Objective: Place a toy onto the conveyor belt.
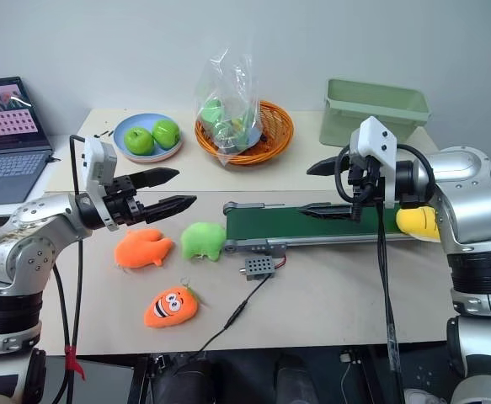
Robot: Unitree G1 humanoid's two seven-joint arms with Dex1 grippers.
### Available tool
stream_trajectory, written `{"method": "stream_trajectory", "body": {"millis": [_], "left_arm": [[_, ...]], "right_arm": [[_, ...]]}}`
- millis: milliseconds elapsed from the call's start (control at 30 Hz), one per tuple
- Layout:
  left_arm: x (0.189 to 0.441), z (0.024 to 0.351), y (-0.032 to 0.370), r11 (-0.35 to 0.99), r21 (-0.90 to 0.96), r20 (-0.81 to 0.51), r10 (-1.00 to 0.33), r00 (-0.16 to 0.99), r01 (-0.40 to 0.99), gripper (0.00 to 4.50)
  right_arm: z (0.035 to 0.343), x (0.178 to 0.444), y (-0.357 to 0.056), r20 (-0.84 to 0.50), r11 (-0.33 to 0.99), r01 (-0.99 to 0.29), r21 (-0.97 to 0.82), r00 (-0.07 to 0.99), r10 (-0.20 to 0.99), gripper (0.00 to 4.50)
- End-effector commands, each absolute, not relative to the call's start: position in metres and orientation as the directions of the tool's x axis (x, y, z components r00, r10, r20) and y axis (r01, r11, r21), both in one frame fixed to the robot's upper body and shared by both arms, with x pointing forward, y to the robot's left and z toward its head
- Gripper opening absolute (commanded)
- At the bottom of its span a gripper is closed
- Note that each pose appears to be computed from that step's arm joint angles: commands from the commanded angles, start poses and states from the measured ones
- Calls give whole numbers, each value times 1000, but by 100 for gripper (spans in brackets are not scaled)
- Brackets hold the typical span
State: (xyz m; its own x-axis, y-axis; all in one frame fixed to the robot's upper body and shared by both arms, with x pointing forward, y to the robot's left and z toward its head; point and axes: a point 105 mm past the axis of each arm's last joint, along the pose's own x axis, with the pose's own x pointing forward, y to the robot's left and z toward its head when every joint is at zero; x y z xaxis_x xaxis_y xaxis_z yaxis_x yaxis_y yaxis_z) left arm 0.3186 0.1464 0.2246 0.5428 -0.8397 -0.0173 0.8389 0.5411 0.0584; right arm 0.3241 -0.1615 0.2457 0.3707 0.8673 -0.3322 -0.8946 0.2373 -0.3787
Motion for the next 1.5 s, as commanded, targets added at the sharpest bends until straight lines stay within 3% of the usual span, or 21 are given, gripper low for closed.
{"method": "stream_trajectory", "body": {"millis": [33,233,1500], "left_arm": [[320,245,147,537,93,34,-844,536,839,442],[316,228,141,516,48,-78,-852,518,855,442],[304,221,150,465,-4,-115,-880,462,885,442]], "right_arm": [[261,321,-161,-305,229,-869,-439,383,872,450],[261,322,-161,-299,239,-862,-448,396,868,450],[255,324,-162,-304,238,-871,-429,388,870,450]]}}
